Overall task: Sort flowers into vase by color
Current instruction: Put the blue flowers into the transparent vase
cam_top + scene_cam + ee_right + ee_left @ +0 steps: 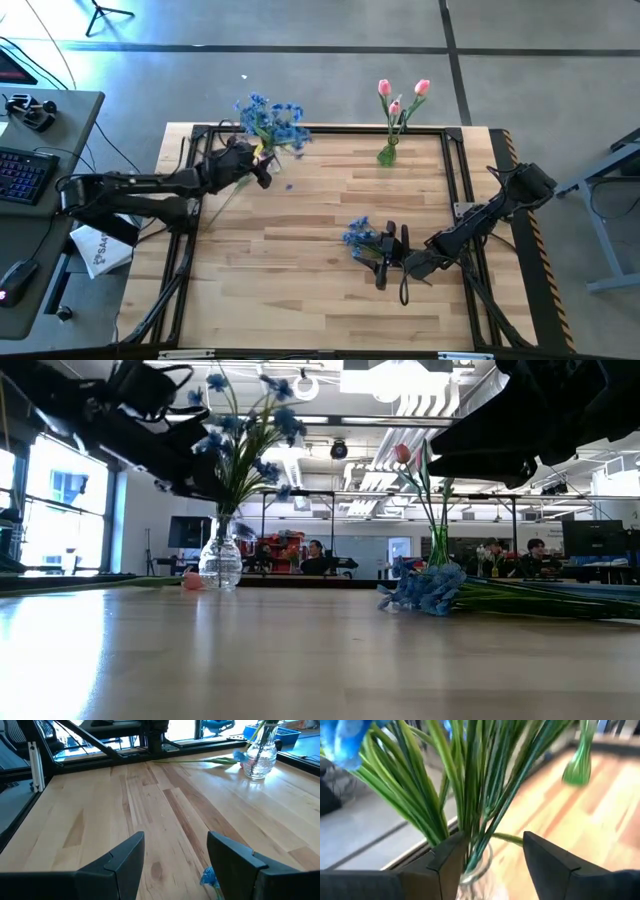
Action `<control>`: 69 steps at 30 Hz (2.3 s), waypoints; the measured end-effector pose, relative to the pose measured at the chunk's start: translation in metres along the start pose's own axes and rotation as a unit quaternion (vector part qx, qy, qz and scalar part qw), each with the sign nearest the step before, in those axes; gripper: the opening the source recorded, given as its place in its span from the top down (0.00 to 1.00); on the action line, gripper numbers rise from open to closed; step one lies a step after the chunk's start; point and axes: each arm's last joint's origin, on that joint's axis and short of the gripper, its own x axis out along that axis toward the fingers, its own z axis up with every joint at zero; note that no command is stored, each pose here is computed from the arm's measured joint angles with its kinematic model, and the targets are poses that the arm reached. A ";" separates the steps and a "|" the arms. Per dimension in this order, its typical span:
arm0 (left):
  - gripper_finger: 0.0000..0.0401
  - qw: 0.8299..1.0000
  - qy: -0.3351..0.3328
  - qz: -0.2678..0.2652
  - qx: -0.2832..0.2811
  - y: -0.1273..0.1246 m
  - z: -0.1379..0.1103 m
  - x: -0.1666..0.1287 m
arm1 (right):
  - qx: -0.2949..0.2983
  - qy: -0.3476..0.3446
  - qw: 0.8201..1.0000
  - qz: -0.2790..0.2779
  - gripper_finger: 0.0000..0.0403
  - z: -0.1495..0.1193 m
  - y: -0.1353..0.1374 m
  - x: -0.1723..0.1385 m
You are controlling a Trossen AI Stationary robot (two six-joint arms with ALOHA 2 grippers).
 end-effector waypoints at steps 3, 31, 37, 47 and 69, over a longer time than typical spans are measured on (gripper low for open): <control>0.50 0.999 0.041 0.010 0.018 0.003 0.015 -0.005 | -0.001 0.000 1.000 0.000 0.48 0.000 0.000 0.000; 0.50 0.991 0.022 0.030 0.131 -0.020 0.023 0.001 | -0.005 0.001 1.000 -0.001 0.48 0.000 0.000 0.000; 0.50 0.989 -0.027 0.097 0.111 -0.026 0.025 0.008 | -0.002 0.002 1.000 -0.001 0.48 0.000 0.000 0.000; 0.69 0.989 -0.059 0.117 0.075 -0.038 0.031 0.000 | 0.002 0.001 1.000 -0.001 0.48 0.000 0.000 0.000; 0.99 0.988 -0.037 0.138 -0.059 -0.016 0.025 0.008 | 0.001 0.001 1.000 -0.001 0.48 0.000 0.000 0.000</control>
